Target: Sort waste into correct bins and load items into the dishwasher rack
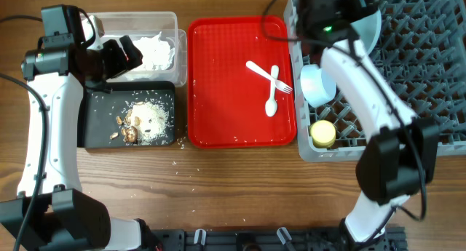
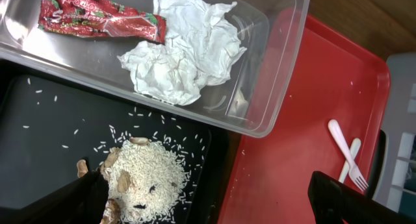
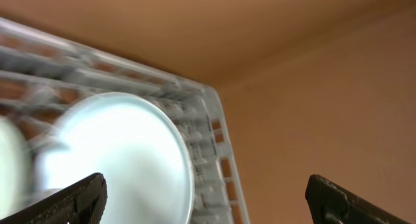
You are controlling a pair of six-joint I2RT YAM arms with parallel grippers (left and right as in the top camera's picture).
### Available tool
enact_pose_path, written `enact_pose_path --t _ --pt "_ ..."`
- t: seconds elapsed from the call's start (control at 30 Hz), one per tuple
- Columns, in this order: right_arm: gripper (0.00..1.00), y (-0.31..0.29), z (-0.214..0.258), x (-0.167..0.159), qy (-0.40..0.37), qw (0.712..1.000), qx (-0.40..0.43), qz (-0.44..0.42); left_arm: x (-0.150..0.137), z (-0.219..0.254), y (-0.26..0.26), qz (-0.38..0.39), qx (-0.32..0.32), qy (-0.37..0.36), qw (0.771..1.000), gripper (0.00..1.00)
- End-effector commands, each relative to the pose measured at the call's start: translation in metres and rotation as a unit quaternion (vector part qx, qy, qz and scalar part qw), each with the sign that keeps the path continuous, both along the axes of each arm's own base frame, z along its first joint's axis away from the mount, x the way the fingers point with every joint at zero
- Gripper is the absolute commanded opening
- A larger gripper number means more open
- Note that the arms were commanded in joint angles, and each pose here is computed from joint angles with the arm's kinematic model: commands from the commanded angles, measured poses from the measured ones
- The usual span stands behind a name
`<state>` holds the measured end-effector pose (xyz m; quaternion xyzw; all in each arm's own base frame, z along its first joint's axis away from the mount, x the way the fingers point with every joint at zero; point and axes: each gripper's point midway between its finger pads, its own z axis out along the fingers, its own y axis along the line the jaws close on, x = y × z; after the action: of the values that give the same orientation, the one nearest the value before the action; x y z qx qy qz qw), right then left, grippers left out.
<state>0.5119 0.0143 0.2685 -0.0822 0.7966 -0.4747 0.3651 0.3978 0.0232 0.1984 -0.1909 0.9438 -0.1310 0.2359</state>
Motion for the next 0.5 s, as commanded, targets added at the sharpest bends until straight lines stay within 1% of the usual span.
enact_pose_path --t 0.0,0.03,0.07,0.1,0.17,0.2,0.23,0.27,0.37,0.47 --pt "1.00 0.080 0.006 -0.023 -0.013 0.990 0.101 0.095 0.000 0.007 0.001 -0.005 0.004 -0.010 1.000 1.00" --pt "1.00 0.114 -0.017 -0.030 0.028 0.976 0.158 0.148 0.000 0.007 0.001 -0.004 0.004 -0.011 1.000 1.00" --pt "1.00 0.168 -0.053 -0.051 0.107 0.930 0.272 0.222 0.000 0.007 0.001 -0.004 0.004 -0.011 1.000 1.00" --pt "1.00 0.192 -0.070 -0.064 0.145 0.896 0.346 0.238 0.000 0.007 0.000 -0.005 0.004 -0.011 1.000 1.00" --pt "1.00 0.207 -0.083 -0.077 0.170 0.857 0.437 0.215 0.000 0.007 0.001 -0.005 0.004 -0.010 1.000 1.00" --pt "1.00 0.209 -0.092 -0.085 0.179 0.832 0.495 0.172 0.000 0.007 0.001 -0.005 0.004 -0.011 1.000 1.00" --pt "1.00 0.209 -0.096 -0.087 0.177 0.820 0.526 0.142 0.000 0.007 0.001 -0.004 0.004 -0.010 1.000 1.00" --pt "1.00 0.208 -0.098 -0.087 0.172 0.815 0.541 0.122 0.000 0.007 0.001 -0.004 0.004 -0.011 1.000 1.00" --pt "0.97 0.192 -0.112 -0.079 0.158 0.845 0.500 0.102 0.000 0.007 0.001 -0.004 0.004 -0.011 1.000 1.00" --pt "0.94 0.189 -0.150 -0.080 0.216 0.860 0.444 0.126 0.000 0.007 0.001 -0.005 0.004 -0.011 1.000 1.00"
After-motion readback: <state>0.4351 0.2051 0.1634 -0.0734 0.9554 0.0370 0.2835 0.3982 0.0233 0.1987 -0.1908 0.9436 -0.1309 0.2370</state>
